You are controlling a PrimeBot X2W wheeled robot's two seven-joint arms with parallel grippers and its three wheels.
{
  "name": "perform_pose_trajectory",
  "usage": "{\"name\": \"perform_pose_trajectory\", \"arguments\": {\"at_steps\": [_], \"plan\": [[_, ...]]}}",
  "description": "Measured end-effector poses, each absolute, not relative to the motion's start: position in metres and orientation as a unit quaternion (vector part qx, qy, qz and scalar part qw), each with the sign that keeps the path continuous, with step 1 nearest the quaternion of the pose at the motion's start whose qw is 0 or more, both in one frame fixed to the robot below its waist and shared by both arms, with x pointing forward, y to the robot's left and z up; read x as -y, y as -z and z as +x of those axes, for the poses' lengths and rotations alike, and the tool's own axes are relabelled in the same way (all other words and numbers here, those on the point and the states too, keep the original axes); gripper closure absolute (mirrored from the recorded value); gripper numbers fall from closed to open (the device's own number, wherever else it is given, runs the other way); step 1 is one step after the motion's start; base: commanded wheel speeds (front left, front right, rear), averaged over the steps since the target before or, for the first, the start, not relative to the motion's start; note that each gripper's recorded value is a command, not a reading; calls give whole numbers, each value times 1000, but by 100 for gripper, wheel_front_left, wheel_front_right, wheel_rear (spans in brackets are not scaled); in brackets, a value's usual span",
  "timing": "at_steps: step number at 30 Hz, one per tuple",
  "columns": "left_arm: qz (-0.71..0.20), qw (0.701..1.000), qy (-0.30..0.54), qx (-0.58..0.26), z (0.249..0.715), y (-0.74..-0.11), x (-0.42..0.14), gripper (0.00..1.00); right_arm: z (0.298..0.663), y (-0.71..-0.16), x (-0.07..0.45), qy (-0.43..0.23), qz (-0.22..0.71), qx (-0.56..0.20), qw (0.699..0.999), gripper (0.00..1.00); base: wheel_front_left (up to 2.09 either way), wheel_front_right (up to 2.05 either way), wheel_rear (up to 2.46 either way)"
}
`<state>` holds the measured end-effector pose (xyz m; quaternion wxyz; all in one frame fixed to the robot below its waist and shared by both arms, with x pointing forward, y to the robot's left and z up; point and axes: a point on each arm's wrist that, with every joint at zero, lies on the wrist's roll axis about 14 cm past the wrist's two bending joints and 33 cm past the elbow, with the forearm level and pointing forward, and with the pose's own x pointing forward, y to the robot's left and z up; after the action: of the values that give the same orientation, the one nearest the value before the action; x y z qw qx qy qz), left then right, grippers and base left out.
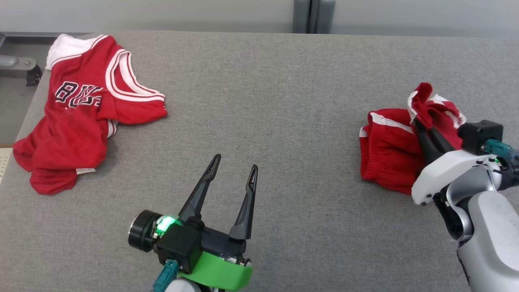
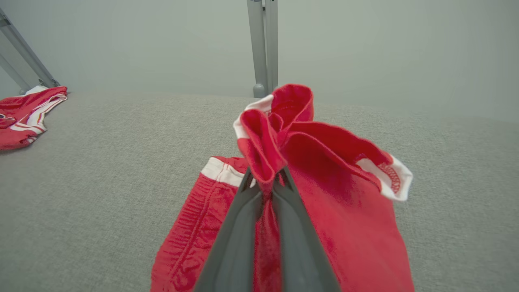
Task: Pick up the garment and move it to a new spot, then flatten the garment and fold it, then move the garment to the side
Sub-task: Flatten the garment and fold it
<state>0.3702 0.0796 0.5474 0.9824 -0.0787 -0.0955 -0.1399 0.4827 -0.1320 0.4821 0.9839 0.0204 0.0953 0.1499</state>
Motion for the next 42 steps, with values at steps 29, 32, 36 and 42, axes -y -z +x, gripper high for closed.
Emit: {"name": "perform_pose_trajectory", "arguments": {"at_steps": [29,32,36,42], "plan": [[-92,981,139,95,366,-549,-77,0,453,-453,168,-120,28,-127,984,100,0,0,0],[-93,982,140,90,367,-546,-76,0,464,-442,168,-118,24,-149,981,100,0,0,0],[-90,984,132,85,368,-542,-81,0,476,-424,162,-126,19,-188,974,100,0,0,0],[-88,986,113,84,368,-542,-93,0,487,-399,145,-148,16,-240,959,100,0,0,0]]}}
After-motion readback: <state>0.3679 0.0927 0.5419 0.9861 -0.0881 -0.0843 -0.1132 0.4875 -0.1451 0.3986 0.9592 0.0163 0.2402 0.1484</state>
